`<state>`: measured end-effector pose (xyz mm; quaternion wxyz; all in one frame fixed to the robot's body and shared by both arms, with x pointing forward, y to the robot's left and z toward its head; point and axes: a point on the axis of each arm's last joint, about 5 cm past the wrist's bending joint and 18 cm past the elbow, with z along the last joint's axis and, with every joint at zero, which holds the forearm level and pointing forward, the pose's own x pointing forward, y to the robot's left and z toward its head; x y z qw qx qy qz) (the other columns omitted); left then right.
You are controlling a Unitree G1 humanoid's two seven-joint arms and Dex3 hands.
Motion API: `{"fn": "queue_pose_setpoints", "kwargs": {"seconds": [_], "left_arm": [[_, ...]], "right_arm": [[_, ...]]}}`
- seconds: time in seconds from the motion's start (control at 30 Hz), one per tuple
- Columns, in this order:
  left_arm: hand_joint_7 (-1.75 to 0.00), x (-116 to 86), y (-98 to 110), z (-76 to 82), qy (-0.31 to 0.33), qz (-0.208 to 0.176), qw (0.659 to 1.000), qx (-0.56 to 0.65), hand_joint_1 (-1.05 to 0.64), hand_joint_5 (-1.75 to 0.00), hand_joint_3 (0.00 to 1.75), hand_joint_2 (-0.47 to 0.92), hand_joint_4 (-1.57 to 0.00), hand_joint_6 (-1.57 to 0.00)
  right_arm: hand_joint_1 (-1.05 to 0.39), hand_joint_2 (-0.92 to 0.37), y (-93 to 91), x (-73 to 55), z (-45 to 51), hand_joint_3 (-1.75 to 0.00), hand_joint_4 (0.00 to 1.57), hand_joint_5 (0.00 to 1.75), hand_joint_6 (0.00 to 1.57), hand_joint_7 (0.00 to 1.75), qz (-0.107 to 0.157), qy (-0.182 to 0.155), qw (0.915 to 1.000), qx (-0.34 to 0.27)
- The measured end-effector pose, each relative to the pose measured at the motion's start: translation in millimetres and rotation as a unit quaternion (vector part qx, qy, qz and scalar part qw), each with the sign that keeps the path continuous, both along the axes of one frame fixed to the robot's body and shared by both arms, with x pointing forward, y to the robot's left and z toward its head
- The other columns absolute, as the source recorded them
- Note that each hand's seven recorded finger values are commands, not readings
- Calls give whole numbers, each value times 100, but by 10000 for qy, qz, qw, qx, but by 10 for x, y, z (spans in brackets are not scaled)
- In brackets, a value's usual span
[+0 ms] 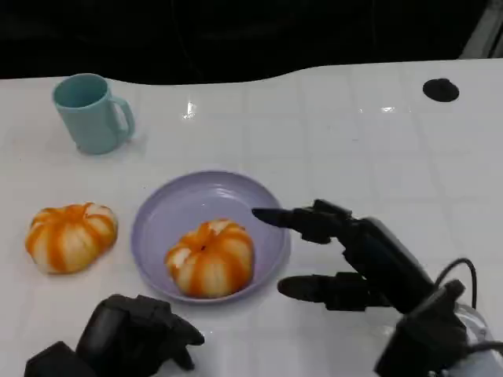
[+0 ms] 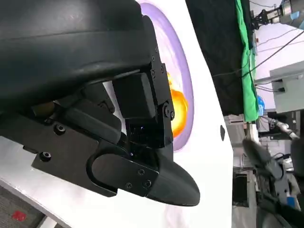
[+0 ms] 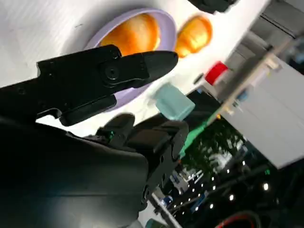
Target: Grasp the bread from the table and place it into the plate.
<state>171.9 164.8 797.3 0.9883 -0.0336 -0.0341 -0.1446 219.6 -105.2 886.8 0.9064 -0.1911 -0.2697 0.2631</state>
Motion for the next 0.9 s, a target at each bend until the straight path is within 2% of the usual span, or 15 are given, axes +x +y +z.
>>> {"fn": "queue_pose_setpoints", "kwargs": {"seconds": [0.1,0.17,0.2,0.27,0.33,0.47,0.63,0.9], "left_arm": [[-38,-4,-2,-4,-13,1,10000,4,-105,-104,12,92,-129,-149],[-38,-7,-1,-7,-10,3,10000,5,-105,-104,12,92,-129,-149],[-38,-6,-1,-7,-9,4,10000,5,-105,-104,12,92,-129,-149],[-38,-7,-3,-9,-3,4,10000,1,-105,-104,11,92,-128,-149],[-38,-7,-7,-11,1,5,10000,-7,-105,-104,11,92,-128,-149],[-38,-5,-9,-13,8,27,10000,-35,-105,-105,10,92,-129,-150],[-37,-7,-8,-15,11,-3,10000,-40,-105,-104,10,92,-128,-149],[-37,-11,-6,-19,19,-4,10000,-43,-105,-104,9,92,-129,-151]], "right_arm": [[-34,-85,-89,-92,-64,-27,71,119,69,93,34,247,9986,476],[-35,-73,-132,-141,-100,-51,71,133,69,109,78,367,9970,679],[-35,-66,-146,-162,-115,-65,70,141,68,116,107,424,9961,771],[-36,-58,-181,-205,-149,-81,68,152,68,125,96,538,9937,975],[-35,-55,-219,-240,-180,-88,65,160,65,132,71,661,9916,1111],[-37,-53,-307,-318,-247,-92,64,166,62,138,111,957,9849,1437],[-37,-53,-383,-395,-301,-97,62,172,57,144,144,1135,9798,1641],[-38,-56,-466,-507,-358,-90,63,173,59,144,-15,1018,9805,1681]]}}
